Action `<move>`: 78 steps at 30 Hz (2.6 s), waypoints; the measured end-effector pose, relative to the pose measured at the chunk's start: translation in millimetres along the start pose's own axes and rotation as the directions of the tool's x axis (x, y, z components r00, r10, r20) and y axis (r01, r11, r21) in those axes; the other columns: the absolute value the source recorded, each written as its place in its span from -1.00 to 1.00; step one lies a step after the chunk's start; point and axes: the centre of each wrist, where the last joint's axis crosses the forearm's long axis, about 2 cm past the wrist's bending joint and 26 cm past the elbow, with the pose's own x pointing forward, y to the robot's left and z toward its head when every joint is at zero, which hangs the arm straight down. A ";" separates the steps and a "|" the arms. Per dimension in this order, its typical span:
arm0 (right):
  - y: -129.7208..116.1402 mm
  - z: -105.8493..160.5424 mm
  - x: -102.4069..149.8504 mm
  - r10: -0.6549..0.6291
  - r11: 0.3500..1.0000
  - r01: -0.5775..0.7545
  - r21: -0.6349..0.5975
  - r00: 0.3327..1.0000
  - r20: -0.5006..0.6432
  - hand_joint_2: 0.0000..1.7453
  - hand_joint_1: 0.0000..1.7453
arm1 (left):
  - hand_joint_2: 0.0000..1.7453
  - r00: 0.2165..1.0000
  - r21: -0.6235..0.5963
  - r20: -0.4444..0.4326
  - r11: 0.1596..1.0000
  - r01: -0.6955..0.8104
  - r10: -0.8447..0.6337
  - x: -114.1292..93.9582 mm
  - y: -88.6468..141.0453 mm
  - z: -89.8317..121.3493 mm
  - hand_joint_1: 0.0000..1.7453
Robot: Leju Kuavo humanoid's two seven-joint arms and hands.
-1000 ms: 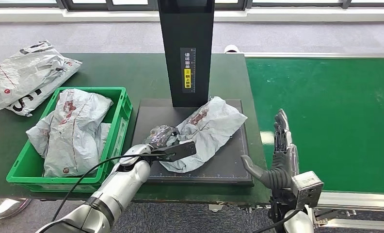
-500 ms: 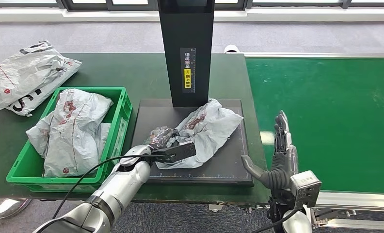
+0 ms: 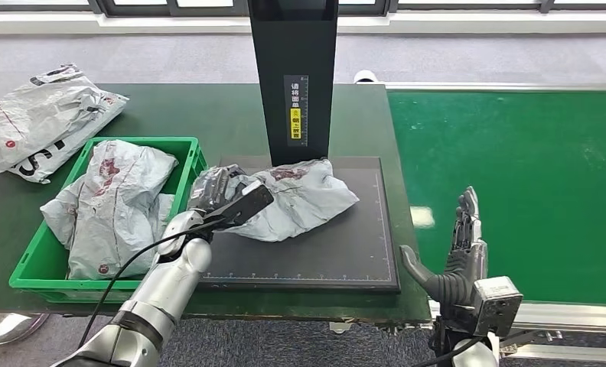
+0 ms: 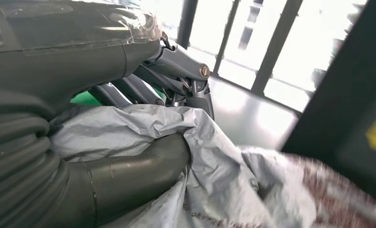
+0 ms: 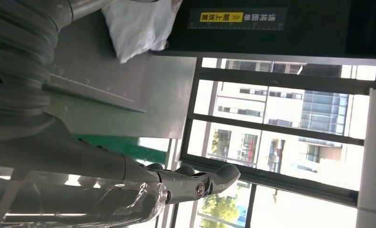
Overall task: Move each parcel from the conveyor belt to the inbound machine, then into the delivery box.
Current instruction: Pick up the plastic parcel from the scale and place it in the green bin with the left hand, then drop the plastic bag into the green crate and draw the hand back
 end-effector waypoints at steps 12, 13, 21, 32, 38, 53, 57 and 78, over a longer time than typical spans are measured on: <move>-14.6 10.0 3.7 0.066 0.996 -0.067 -0.061 0.998 -0.025 1.00 -1.00 | 1.00 0.993 0.331 -0.020 0.938 -0.101 0.114 -22.3 53.9 35.0 1.00; -16.7 10.8 4.6 0.071 0.995 -0.072 -0.069 0.997 -0.029 1.00 -1.00 | 1.00 0.993 0.366 -0.023 0.925 -0.101 0.117 -25.6 60.2 41.4 1.00; -24.2 12.6 8.1 0.083 0.992 -0.086 -0.095 0.996 -0.034 1.00 -1.00 | 1.00 0.995 0.551 -0.034 0.832 -0.058 0.092 -38.7 96.8 75.2 1.00; -21.5 8.3 8.0 0.074 0.993 -0.076 -0.087 0.997 -0.027 1.00 -1.00 | 1.00 0.986 0.846 -0.128 0.508 0.164 -0.104 -40.0 154.5 112.1 1.00; -19.0 -1.0 6.2 0.064 0.994 -0.065 -0.084 0.998 -0.021 1.00 -1.00 | 1.00 0.928 0.871 -0.274 0.344 0.351 -0.251 -46.5 181.6 124.3 1.00; -17.9 -5.6 5.1 0.057 0.993 -0.060 -0.100 0.998 -0.033 1.00 -1.00 | 1.00 0.865 0.764 -0.479 0.416 0.494 -0.147 -82.3 173.1 122.2 1.00; -17.9 -5.6 5.1 0.057 0.993 -0.060 -0.100 0.998 -0.034 1.00 -1.00 | 1.00 0.857 0.741 -0.493 0.444 0.503 -0.150 -90.5 169.3 120.0 1.00; -19.3 -13.7 -1.5 0.037 0.993 -0.039 -0.110 0.999 -0.022 1.00 -1.00 | 1.00 0.917 0.575 -0.387 0.803 0.158 0.097 -137.8 111.0 67.1 1.00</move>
